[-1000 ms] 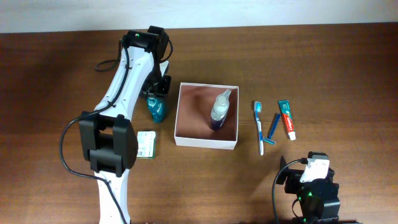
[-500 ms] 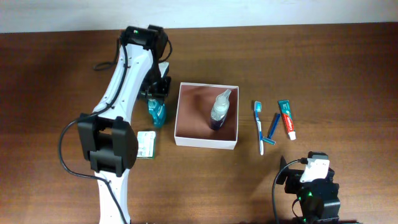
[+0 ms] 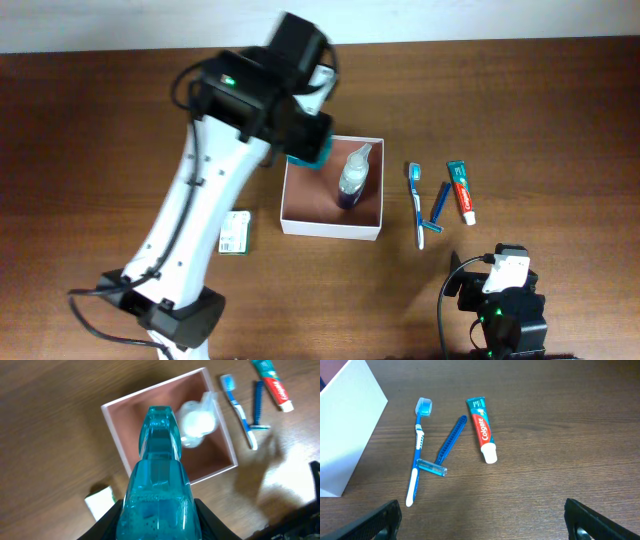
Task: Pack container
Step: 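Carry the mouthwash bottle with the left gripper into the box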
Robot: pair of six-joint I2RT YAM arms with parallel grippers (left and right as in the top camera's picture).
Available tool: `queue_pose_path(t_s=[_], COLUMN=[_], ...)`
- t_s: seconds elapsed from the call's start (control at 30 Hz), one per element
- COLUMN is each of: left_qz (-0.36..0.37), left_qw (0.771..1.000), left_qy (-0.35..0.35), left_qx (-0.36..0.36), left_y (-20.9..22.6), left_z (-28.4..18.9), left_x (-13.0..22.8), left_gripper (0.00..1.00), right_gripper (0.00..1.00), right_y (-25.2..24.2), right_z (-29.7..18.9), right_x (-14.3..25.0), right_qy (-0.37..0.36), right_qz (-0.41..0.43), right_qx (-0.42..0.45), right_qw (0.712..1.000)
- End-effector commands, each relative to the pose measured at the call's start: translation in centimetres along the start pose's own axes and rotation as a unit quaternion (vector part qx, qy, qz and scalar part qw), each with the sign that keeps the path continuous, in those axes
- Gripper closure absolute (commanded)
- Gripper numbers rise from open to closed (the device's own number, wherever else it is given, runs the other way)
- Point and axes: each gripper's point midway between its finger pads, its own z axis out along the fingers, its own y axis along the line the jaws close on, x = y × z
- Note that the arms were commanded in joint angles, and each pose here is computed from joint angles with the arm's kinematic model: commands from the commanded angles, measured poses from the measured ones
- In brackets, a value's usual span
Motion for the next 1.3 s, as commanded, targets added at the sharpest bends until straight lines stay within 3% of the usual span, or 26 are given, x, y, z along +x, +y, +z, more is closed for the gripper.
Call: queue_pose_path(t_s=[0.0,0.17,0.43,0.83,0.9,0.97,1.0,1.07,1.17,1.27], left_qz=[-0.018,-0.046,-0.044,-0.040,-0.040,-0.040,-0.041,-0.041,-0.043,-0.050], left_qw=[0.999,0.997,0.996,0.988,0.989,0.989,0.989,0.989,0.988,0.986], left_qy=[0.007,0.032,0.052,0.128,0.121,0.118,0.118,0.122,0.130,0.140], left_qx=[-0.032,-0.054,-0.065,-0.076,-0.075,-0.074,-0.073,-0.072,-0.073,-0.076], left_y=[0.5,1.2,1.4,1.7,1.7,1.6,1.6,1.6,1.9,2.6], left_z=[2.5,6.3,9.6,18.5,18.6,18.6,18.5,18.5,18.2,17.1], left_x=[-0.9,-1.4,-1.7,-0.2,-0.5,-0.7,-0.7,-0.5,-0.2,0.2], left_gripper=[0.86,0.87,0.84,0.80,0.74,0.60,0.49,0.39,0.29,0.26], right_gripper=[0.01,0.01,0.01,0.01,0.01,0.01,0.01,0.01,0.01,0.01], right_y=[-0.2,-0.2,-0.2,-0.2,-0.2,-0.2,-0.2,-0.2,-0.2,-0.2], right_z=[0.1,0.1,0.1,0.1,0.1,0.1,0.1,0.1,0.1,0.1], right_x=[0.1,0.1,0.1,0.1,0.1,0.1,0.1,0.1,0.1,0.1], right_qy=[-0.001,-0.001,-0.001,-0.001,-0.001,-0.001,-0.001,-0.001,-0.001,-0.001], right_qz=[0.006,0.006,0.006,0.006,0.006,0.006,0.006,0.006,0.006,0.006], right_qx=[0.004,0.004,0.004,0.004,0.004,0.004,0.004,0.004,0.004,0.004], right_qw=[1.000,1.000,1.000,1.000,1.000,1.000,1.000,1.000,1.000,1.000])
